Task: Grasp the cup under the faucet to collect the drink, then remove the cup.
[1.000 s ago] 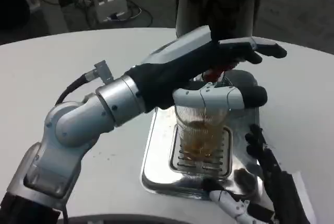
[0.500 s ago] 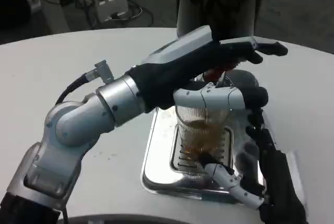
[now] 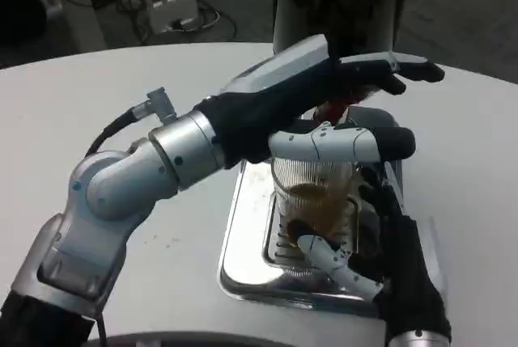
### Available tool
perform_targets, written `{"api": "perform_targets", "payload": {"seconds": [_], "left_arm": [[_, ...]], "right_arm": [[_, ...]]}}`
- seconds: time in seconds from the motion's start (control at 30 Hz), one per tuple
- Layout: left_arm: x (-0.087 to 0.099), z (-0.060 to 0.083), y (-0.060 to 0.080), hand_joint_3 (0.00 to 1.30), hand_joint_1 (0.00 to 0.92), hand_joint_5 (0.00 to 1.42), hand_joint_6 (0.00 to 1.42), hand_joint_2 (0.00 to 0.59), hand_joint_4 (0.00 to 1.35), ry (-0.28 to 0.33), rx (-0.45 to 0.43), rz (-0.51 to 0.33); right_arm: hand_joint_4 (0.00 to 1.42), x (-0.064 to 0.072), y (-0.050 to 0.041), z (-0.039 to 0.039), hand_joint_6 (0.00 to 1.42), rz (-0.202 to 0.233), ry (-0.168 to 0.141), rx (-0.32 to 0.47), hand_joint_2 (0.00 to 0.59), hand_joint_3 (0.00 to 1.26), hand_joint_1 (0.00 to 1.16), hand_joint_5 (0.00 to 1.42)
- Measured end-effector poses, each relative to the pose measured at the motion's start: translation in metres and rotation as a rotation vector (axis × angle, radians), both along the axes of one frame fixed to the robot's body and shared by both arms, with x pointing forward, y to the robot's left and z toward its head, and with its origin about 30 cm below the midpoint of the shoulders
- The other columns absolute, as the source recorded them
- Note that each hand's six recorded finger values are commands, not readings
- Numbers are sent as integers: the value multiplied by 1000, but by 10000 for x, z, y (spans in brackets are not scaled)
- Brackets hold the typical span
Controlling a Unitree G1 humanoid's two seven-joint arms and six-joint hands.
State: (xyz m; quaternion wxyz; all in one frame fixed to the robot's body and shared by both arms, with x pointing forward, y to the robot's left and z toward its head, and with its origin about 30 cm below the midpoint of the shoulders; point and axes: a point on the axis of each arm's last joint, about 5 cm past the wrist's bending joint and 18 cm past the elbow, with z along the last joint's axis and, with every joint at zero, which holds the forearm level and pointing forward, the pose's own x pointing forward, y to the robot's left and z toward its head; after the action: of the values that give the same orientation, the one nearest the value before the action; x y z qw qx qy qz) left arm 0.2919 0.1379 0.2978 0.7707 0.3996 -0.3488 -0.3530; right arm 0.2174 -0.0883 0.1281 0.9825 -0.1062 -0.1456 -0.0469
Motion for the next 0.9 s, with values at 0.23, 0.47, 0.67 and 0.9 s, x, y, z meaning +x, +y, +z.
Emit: {"api": "perform_targets", "payload": {"seconds": [0.23,0.47,0.67,0.9], "left_arm": [[18,10,8,229,0,197,156,11,145,2,2,5],[35,20,14,229,0,197,156,11,146,0,5,7],[50,41,17,229,0,197,156,11,149,-3,7,10],[58,39,28,229,0,197,156,11,155,-4,7,10]], "right_arm": [[84,135,47,88,196,0,-33,7,152,44,768,129],[94,171,87,42,208,-23,-14,9,152,47,771,133],[104,225,148,84,211,-25,-32,13,152,56,772,143],[115,247,194,40,225,-39,-16,10,158,71,772,146]]}}
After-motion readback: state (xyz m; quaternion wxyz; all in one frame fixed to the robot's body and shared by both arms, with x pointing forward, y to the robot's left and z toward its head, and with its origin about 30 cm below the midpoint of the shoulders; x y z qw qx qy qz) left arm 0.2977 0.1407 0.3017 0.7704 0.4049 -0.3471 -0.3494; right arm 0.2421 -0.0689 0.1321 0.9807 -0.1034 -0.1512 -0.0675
